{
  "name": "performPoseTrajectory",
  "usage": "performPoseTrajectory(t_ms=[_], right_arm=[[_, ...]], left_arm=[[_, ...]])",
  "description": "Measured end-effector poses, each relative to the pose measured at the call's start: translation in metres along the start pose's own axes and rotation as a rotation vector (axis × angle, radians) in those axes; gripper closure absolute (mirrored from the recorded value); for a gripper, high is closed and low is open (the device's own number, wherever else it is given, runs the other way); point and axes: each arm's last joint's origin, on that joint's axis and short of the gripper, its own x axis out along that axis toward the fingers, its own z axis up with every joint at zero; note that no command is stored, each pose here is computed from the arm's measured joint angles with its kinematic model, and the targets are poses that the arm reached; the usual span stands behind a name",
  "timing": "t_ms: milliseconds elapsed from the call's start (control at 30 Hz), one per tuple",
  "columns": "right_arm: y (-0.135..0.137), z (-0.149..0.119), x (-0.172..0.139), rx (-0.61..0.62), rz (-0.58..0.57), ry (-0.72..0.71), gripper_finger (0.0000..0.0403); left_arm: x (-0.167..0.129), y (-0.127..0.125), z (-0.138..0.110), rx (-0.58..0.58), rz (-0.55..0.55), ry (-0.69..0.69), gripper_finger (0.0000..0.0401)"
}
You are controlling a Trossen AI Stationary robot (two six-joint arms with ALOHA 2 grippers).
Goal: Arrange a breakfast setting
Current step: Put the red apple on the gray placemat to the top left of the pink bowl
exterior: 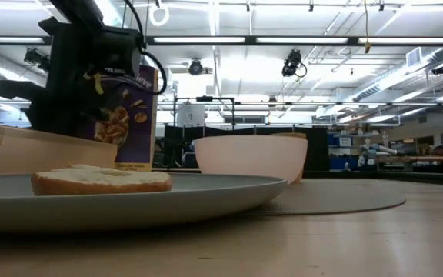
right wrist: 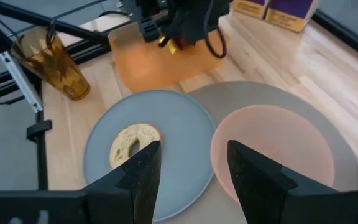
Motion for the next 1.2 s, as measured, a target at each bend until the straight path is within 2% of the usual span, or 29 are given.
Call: performPoseTrajectory(t_ms=[233, 533, 700, 900, 1067, 1200], right_arm=[[-0.001, 0.001, 0.0, 0.009, -0.023, -0.022, 0.0211], [-0.001, 0.001, 0.0, 0.011, -0.047, -0.045, 0.0211], [-0.001, 0.001, 0.0, 0.01, -0.048, -0.045, 0.0211], [-0.001, 0.001, 0.0, 0.008, -0.048, -0.045, 0.0211], [-0.001, 0.001, 0.0, 0.001, -0.048, -0.044, 0.0211], [-0.001, 0.001, 0.0, 0.0, -0.049, -0.043, 0.0211]], left_arm=[[0.019, -0.002, -0.006, 0.075, -0.016, 0.095, 0.0253], [0.019, -0.002, -0.005, 0.078, -0.014, 0.093, 0.0281], [0.019, -0.003, -0.006, 0.074, -0.017, 0.105, 0.0317], [0.019, -0.003, -0.007, 0.069, -0.017, 0.11, 0.0384], [0.003, -0.001, -0.004, 0.058, -0.028, 0.154, 0.0379], [-0.026, 0.001, 0.001, 0.056, -0.018, 0.15, 0.0381]])
